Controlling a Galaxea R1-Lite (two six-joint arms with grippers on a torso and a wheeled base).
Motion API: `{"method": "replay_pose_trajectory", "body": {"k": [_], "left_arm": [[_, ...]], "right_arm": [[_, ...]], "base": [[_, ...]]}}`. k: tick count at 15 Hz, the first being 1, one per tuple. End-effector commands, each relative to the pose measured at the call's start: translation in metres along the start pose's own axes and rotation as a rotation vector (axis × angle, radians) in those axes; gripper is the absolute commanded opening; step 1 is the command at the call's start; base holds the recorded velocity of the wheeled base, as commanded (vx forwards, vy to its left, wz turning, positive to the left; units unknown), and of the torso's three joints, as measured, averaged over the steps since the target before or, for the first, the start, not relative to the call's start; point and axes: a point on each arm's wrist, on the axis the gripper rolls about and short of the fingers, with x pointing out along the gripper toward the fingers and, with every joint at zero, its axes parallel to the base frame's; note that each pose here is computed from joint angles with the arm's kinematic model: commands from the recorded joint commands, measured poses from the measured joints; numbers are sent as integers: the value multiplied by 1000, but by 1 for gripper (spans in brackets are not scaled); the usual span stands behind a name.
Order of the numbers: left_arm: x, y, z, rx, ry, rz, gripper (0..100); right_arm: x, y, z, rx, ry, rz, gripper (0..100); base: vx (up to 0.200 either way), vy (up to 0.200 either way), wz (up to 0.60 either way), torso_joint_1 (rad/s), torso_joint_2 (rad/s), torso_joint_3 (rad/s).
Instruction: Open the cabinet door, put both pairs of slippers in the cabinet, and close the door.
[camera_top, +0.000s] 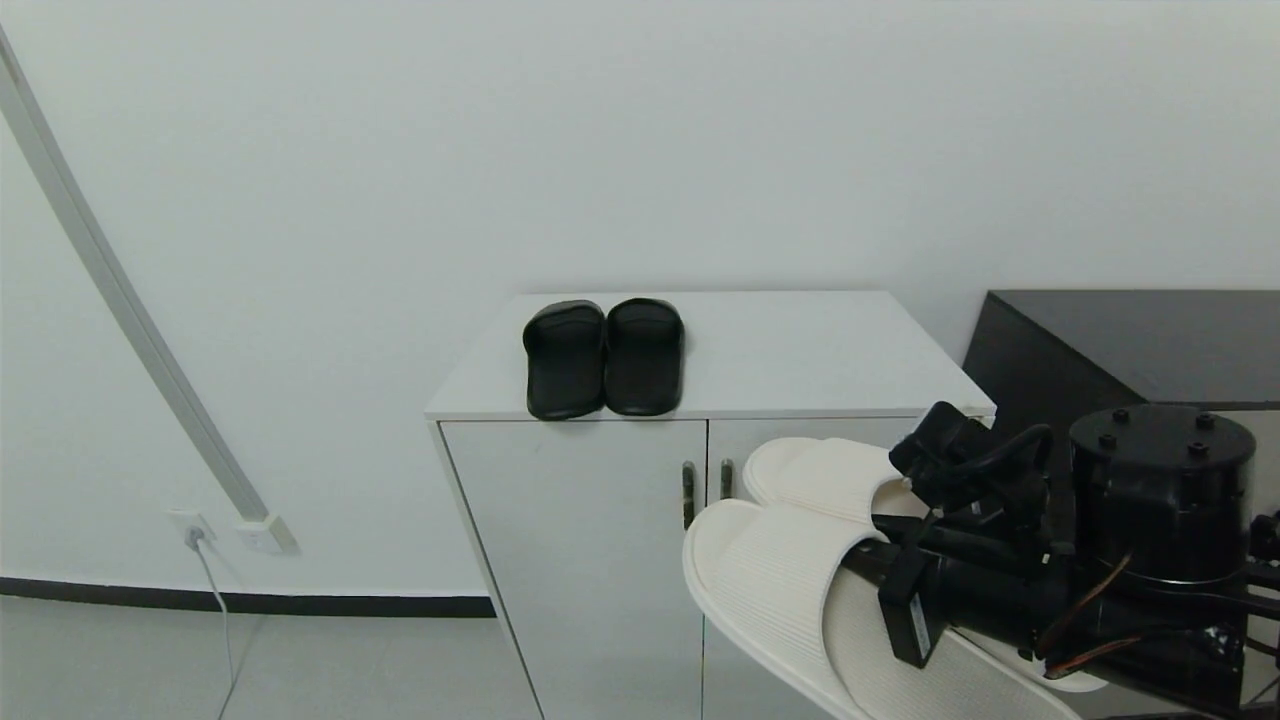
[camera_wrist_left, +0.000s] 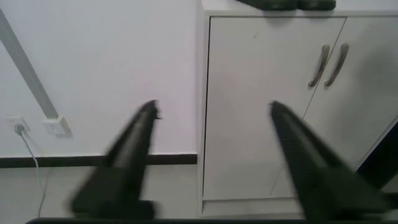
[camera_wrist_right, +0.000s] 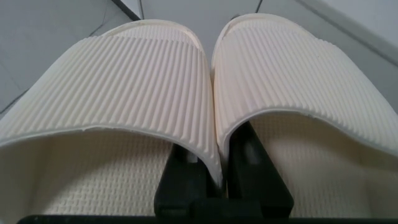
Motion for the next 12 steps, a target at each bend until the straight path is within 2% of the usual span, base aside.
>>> {"method": "replay_pose_trajectory", "body": {"k": [1, 12], "left_arm": [[0, 0, 0, 0, 0, 2, 100], [0, 0, 0, 0, 0, 2, 100]], "right_arm": [[0, 0, -1, 0, 4, 0, 0], [0, 0, -2, -4, 7, -1, 0]], "base": [[0, 0, 0, -203, 554, 305], [0, 0, 0, -174, 500, 322]]}}
